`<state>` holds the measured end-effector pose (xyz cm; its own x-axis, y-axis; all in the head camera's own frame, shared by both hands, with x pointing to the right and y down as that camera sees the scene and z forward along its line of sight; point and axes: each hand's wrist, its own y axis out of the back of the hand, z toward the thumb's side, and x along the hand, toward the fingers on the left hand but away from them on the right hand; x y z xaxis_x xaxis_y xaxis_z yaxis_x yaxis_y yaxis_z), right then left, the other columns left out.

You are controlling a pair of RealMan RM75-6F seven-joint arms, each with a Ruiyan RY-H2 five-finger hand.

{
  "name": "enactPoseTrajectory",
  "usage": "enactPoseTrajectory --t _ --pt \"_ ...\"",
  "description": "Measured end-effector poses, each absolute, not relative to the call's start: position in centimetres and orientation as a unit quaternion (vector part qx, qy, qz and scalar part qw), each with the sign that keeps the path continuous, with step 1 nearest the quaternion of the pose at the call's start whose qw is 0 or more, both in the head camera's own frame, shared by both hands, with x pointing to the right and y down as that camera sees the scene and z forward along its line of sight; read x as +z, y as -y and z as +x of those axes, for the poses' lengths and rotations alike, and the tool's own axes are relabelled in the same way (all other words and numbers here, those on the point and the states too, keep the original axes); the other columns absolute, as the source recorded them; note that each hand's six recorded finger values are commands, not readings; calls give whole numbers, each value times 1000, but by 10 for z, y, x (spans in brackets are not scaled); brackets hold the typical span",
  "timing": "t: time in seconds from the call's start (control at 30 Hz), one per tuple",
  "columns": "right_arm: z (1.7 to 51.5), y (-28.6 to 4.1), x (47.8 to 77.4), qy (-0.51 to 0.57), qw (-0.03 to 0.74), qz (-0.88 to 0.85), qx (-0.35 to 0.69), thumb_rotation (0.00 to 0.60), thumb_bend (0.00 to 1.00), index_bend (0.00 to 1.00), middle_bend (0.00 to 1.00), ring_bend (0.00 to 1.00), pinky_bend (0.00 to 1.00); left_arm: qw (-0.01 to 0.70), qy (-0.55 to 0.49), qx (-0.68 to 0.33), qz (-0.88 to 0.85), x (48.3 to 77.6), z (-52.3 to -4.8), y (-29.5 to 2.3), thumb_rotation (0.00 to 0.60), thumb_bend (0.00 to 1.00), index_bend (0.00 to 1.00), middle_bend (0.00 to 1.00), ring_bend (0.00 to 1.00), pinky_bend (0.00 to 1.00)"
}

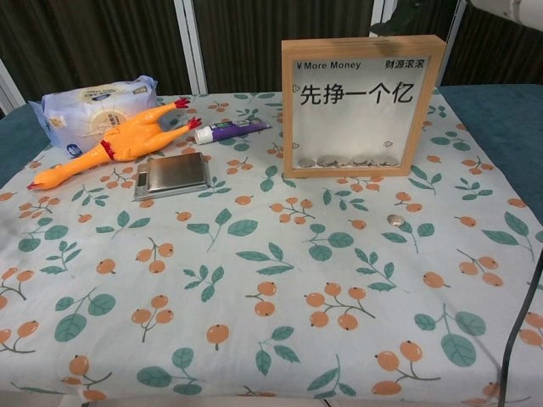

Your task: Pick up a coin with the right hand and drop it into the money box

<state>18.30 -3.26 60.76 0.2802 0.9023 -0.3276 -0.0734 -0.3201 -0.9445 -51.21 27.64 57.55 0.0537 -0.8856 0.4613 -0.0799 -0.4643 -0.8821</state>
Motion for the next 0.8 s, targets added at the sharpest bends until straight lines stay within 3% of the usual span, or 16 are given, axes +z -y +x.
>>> enactPoseTrajectory --t 0.2,0.43,0.6,0.8 --pt "194 3 579 352 515 -637 453 600 464 0 7 0 0 351 -382 -571 -636 576 -511 -275 600 357 0 0 0 0" --pt "246 -83 569 366 535 -631 426 600 463 0 0 0 0 351 -383 -566 -640 578 -508 -275 600 360 0 0 0 0" --pt "274 -130 583 360 535 -634 427 600 463 0 0 0 0 351 -380 -564 -643 580 -506 -277 600 360 0 0 0 0" --pt "302 -164 629 338 518 -630 470 600 462 0 0 0 0 349 -376 -565 -646 582 -506 -281 600 360 0 0 0 0"
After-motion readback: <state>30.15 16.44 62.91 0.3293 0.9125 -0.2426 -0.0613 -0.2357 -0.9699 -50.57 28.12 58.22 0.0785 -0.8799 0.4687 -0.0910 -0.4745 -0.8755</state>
